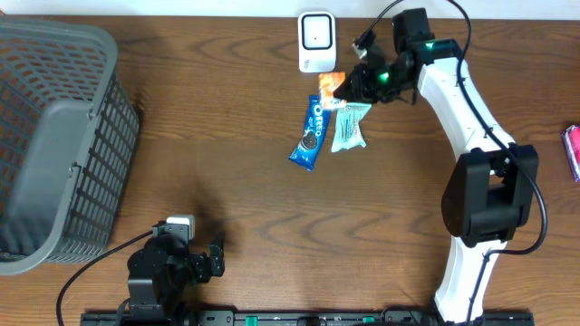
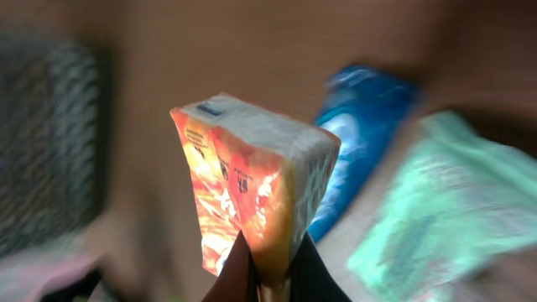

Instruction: Scan the item barcode

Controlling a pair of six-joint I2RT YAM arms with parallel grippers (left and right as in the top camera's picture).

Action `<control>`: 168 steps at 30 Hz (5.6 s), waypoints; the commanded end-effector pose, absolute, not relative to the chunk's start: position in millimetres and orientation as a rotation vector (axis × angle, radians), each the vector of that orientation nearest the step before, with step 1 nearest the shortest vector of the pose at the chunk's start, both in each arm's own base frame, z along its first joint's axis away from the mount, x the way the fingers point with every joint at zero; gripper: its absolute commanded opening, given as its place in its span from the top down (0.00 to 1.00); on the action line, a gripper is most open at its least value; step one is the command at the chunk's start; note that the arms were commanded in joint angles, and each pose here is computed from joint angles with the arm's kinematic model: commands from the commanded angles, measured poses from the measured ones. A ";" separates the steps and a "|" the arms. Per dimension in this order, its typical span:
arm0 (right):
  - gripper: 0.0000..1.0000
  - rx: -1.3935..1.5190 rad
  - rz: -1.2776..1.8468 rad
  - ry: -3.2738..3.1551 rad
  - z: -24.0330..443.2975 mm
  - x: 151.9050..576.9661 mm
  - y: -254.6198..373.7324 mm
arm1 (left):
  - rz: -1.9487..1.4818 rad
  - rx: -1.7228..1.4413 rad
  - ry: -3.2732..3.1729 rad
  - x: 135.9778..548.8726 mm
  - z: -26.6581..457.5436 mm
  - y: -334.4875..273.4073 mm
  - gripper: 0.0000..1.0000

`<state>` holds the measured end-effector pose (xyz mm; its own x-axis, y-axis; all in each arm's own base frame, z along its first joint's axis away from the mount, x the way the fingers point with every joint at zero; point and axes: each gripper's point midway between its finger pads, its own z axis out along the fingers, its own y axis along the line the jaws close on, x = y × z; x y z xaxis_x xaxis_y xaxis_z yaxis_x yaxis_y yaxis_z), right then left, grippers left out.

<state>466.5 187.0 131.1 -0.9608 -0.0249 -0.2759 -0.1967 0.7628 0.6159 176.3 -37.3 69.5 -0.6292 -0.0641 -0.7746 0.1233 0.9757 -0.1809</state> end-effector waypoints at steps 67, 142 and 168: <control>0.28 1.226 -0.299 2.504 120.0 429.2 -262.2 | -0.279 0.069 2.252 172.8 65.1 -39.9 0.02; 0.92 0.320 -0.811 2.623 69.1 413.3 72.8 | -0.279 0.069 2.252 172.8 65.1 -39.9 0.02; 0.09 0.347 0.041 3.042 83.2 405.5 155.4 | -0.279 0.069 2.252 172.8 65.1 -39.9 0.02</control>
